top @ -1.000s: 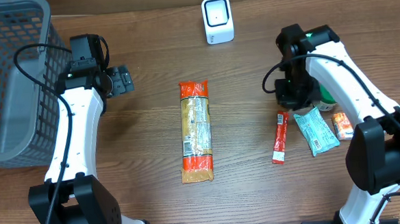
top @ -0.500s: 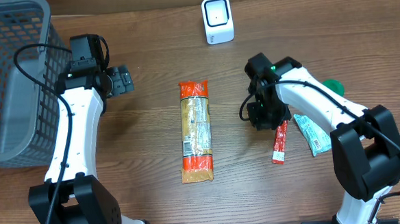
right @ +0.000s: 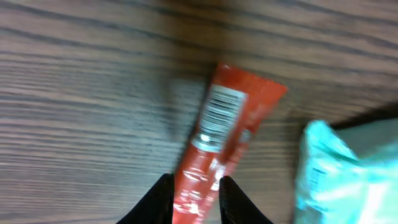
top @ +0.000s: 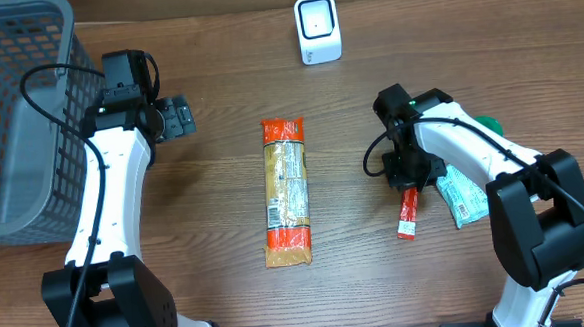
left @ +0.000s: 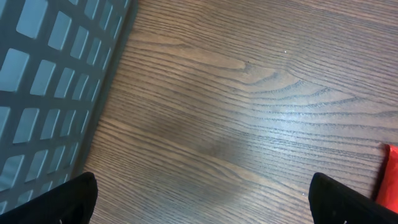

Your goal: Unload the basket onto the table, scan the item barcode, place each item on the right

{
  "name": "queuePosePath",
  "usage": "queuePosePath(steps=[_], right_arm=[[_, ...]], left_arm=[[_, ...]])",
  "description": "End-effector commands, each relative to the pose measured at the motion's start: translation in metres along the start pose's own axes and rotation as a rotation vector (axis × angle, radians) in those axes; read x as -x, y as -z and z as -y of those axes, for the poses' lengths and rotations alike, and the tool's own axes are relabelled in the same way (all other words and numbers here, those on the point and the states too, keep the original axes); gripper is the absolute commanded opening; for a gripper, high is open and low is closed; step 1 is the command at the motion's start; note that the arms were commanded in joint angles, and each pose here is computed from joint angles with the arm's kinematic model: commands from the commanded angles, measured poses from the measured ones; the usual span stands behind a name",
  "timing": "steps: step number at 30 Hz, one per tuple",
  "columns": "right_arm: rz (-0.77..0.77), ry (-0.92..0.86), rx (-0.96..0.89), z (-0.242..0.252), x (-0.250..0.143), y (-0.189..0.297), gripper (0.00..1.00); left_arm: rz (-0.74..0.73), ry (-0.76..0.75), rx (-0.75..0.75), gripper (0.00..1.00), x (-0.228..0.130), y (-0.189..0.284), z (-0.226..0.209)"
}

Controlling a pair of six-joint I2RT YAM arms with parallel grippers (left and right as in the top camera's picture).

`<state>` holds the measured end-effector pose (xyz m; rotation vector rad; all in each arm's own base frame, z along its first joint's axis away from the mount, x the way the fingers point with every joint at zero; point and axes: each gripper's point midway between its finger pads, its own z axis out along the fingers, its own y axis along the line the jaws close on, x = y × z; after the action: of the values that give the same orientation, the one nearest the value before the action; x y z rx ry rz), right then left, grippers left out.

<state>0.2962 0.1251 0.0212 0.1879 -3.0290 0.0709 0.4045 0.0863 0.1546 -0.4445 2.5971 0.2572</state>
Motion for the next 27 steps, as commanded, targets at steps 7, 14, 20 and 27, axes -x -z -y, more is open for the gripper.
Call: queuePosePath(steps=[7, 14, 20, 27], right_arm=[[0.020, 0.003, 0.288, -0.050, 0.008, 0.009, 0.11], [-0.001, -0.020, 0.226, -0.038, -0.001, -0.006, 0.04], [-0.013, -0.074, -0.032, 0.010, -0.011, -0.016, 0.04], [-0.030, -0.198, -0.198, 0.051, -0.019, -0.013, 0.04]], left_arm=[[0.016, 0.005, 0.003, 1.00, 0.006, 0.003, 0.000], [0.016, 0.004, 0.003, 1.00, 0.006, 0.003, 0.000], [0.016, 0.004, 0.003, 1.00, 0.006, 0.003, 0.000], [0.016, 0.005, 0.003, 1.00, 0.006, 0.003, 0.000]])
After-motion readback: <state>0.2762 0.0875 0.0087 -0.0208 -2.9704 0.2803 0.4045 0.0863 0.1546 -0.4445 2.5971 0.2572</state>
